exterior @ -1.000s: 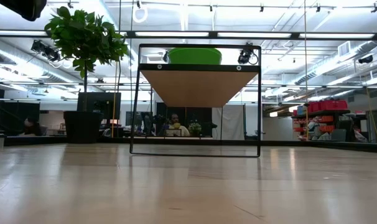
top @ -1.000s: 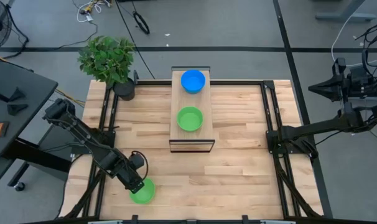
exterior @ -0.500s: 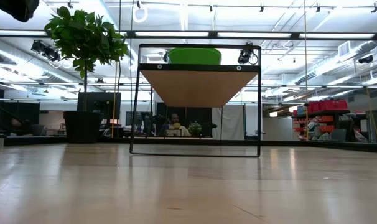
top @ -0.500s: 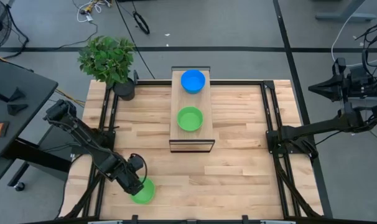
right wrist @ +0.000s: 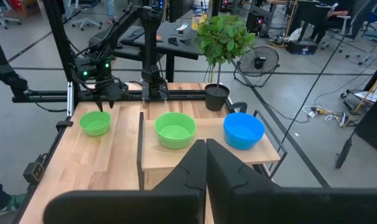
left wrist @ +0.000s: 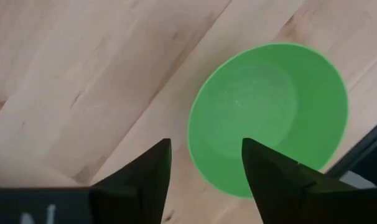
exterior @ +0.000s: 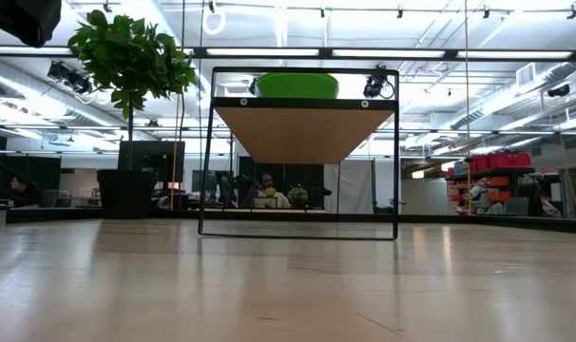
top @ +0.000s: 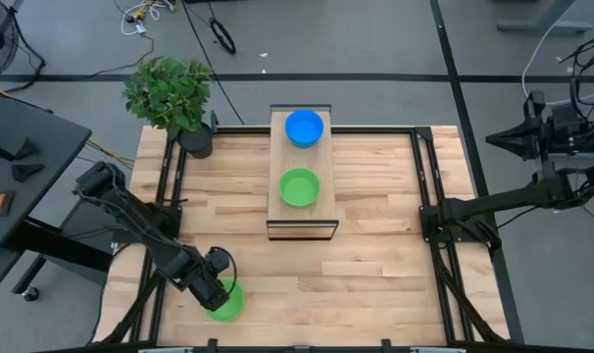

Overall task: Pick & Place Mini bowls
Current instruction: Stack the green bowl on the green bowl on the shelf

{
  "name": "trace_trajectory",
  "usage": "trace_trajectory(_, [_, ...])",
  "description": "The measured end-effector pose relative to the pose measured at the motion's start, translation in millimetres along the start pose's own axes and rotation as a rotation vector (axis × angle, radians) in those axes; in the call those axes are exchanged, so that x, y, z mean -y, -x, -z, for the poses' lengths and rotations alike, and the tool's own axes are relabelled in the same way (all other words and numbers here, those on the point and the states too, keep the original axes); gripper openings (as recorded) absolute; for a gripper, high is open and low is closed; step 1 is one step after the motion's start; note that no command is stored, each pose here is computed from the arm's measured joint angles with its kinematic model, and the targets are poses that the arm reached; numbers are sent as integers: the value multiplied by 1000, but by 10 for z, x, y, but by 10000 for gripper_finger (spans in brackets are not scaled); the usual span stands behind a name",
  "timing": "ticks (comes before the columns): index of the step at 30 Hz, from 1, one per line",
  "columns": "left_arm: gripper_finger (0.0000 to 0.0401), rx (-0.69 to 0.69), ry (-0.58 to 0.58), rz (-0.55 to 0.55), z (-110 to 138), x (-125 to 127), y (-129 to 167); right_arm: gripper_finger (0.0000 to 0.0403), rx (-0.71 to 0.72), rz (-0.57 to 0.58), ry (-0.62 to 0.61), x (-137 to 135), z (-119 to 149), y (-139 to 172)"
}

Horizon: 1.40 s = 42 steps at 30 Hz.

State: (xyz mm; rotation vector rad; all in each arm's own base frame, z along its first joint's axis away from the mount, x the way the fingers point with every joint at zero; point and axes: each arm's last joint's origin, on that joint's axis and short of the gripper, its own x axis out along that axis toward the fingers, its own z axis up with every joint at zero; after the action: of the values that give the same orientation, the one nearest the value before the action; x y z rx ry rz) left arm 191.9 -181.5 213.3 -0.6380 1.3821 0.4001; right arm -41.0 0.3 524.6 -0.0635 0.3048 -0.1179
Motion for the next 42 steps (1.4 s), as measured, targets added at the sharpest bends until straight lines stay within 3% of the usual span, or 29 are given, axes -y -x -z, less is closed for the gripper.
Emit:
trace_trajectory(29, [185, -25, -33, 10, 32, -88, -331, 6, 0, 0, 0, 0, 0, 0])
trace_trajectory(42, [119, -40, -56, 14, 33, -87, -331, 6, 0, 0, 0, 0, 0, 0])
